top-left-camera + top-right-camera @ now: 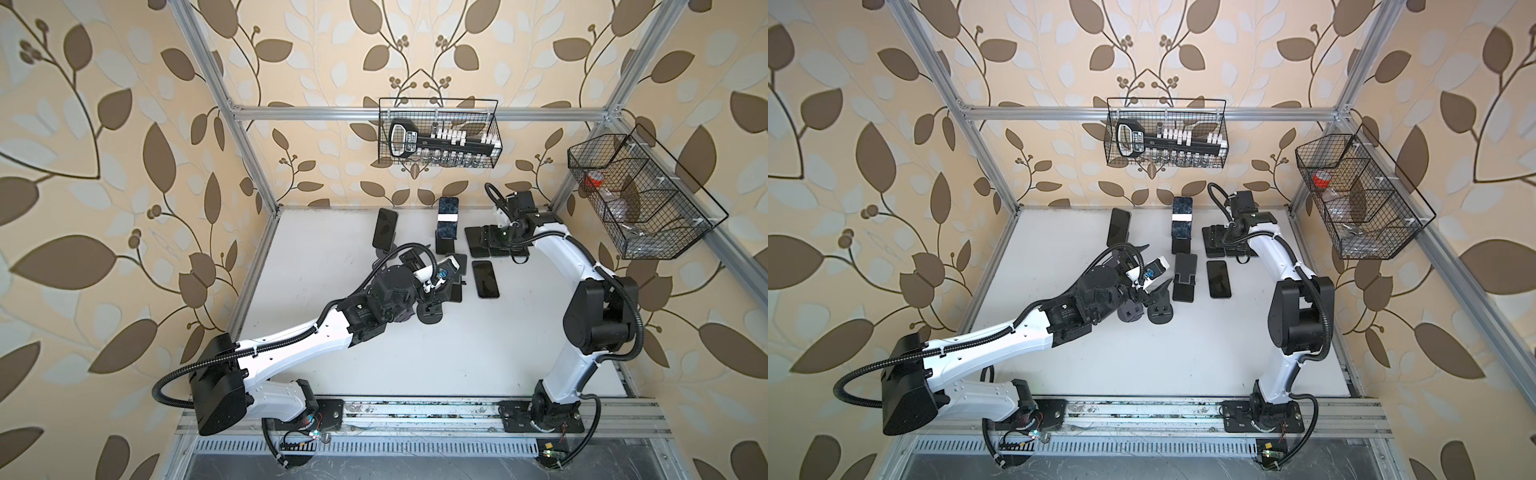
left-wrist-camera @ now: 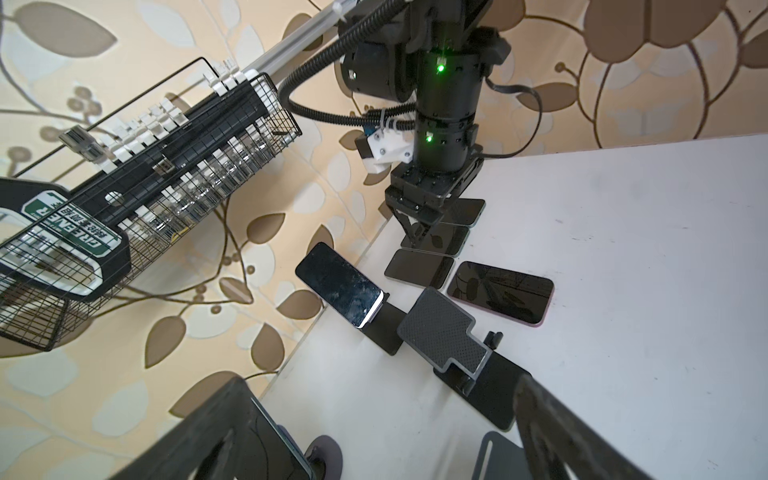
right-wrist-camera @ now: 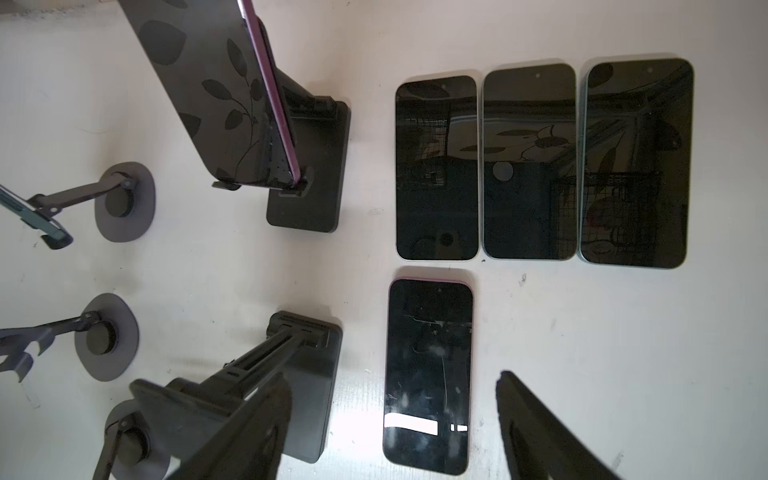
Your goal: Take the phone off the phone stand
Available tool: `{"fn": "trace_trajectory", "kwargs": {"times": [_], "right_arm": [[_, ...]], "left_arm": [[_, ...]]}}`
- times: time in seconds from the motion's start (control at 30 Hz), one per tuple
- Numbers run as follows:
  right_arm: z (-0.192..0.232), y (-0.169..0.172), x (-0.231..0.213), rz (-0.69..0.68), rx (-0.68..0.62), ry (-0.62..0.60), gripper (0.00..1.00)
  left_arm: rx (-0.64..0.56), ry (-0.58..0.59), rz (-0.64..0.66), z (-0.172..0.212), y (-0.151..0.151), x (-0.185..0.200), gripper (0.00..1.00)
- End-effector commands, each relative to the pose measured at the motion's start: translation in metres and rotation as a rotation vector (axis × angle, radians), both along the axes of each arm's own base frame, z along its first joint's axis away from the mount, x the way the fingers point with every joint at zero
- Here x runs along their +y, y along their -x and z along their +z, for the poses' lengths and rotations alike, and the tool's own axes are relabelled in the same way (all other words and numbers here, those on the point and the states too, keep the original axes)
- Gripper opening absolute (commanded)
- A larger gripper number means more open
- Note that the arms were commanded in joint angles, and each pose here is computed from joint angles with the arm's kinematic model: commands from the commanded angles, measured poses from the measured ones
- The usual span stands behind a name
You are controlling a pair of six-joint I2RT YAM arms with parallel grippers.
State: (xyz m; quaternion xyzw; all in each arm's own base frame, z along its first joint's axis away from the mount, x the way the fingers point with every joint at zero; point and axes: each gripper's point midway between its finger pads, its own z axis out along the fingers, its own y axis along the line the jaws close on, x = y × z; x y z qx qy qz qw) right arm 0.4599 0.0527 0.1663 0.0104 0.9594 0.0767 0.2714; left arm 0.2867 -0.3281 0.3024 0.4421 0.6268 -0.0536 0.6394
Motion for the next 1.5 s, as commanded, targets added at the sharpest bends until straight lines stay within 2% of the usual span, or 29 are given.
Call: {"fn": "trace_trajectory", "kwargs": {"times": [0.0,0.23,0.6,0.77,1.17,1.47], "right_arm": [[0.02,0.007,0.007,0.016,-0.058,-0.031,0.78],[0.039,0.016,0.011,0.013,-0.13,-0.056,0.78],[0.087,0.027,0.047,0.06,-0.313,-0.05,0.78],[0.104,0.031,0.064,0.072,-0.388,-0.054,0.78],[0.162,0.028,0.132,0.177,-0.637,0.051,0.78],[0.164,0.028,0.192,0.262,-0.714,0.036,0.78]], "left_arm": [[0.007,0.043,0.068,0.018,-0.008,0.018,0.99],[0.053,0.09,0.167,0.022,-0.008,0.055,0.99],[0.03,0.208,0.277,0.042,0.014,0.11,0.99],[0.031,0.192,0.332,0.033,0.022,0.133,0.99],[0.039,0.16,0.406,0.014,0.032,0.162,0.99],[0.01,0.156,0.427,0.02,0.033,0.17,0.99]]}}
